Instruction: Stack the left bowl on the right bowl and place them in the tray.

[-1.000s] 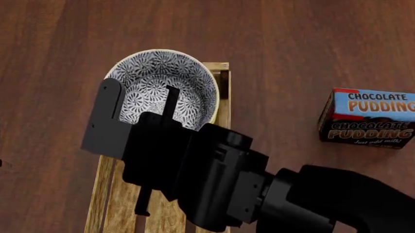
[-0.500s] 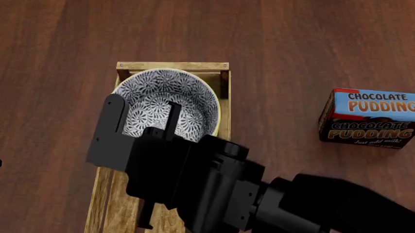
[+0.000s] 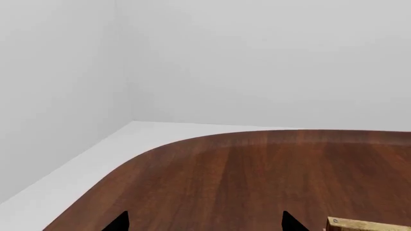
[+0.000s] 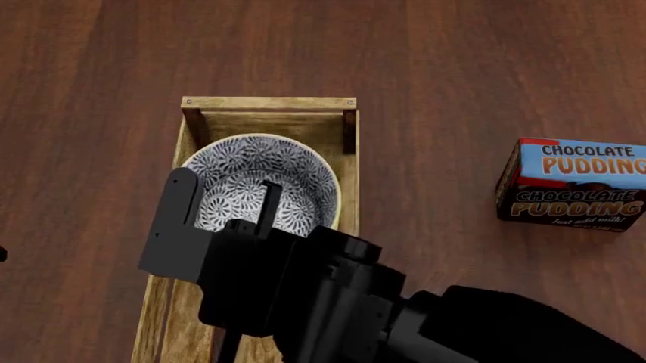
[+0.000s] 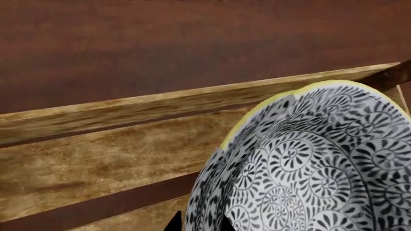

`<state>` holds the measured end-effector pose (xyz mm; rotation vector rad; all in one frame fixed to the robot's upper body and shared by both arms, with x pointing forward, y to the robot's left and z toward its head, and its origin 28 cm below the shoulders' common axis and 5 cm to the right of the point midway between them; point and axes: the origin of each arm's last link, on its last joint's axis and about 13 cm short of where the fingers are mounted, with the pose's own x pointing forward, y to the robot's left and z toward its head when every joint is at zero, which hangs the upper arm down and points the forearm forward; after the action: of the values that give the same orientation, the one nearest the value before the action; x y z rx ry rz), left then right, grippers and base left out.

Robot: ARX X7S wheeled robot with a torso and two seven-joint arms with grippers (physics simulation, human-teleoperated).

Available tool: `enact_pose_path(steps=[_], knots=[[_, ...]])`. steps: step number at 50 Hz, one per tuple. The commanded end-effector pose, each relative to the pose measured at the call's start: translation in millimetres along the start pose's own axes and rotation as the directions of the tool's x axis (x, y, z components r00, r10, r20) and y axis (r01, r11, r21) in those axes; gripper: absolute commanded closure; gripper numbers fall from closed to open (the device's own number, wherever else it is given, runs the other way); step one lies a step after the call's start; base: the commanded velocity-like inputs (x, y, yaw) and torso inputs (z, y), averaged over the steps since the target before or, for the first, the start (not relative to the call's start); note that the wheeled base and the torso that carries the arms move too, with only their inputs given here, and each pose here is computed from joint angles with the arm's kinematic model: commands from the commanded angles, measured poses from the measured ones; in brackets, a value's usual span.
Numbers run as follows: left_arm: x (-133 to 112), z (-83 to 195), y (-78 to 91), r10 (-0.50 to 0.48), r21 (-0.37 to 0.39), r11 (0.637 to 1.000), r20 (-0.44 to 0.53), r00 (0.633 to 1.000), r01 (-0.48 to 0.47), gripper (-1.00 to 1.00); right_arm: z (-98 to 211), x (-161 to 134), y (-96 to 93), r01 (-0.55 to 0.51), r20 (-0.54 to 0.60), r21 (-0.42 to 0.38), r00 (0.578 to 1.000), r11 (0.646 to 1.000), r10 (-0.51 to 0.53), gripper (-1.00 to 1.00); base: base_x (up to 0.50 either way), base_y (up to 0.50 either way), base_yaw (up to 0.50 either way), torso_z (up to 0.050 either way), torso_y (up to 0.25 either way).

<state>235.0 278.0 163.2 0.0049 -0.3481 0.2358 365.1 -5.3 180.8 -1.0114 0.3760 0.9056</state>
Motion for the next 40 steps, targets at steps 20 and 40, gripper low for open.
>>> enact_pose_path(steps=[20, 40], knots=[[-1, 1, 0.4, 0.002, 0.002, 1.000, 0.001, 1.000, -0.002, -1.00, -10, 15, 0.8, -0.023, -0.007, 0.020, 1.000, 1.000, 0.023, 1.00, 0.00, 0.00, 0.00, 0.000, -0.001], [-1, 0, -0.5, -0.002, 0.004, 1.000, 0.000, 1.000, 0.002, -1.00, -7, 2, 2.3, -0.012, -0.008, 0.028, 1.000, 1.000, 0.012, -1.00, 0.00, 0.00, 0.00, 0.000, -0.001]])
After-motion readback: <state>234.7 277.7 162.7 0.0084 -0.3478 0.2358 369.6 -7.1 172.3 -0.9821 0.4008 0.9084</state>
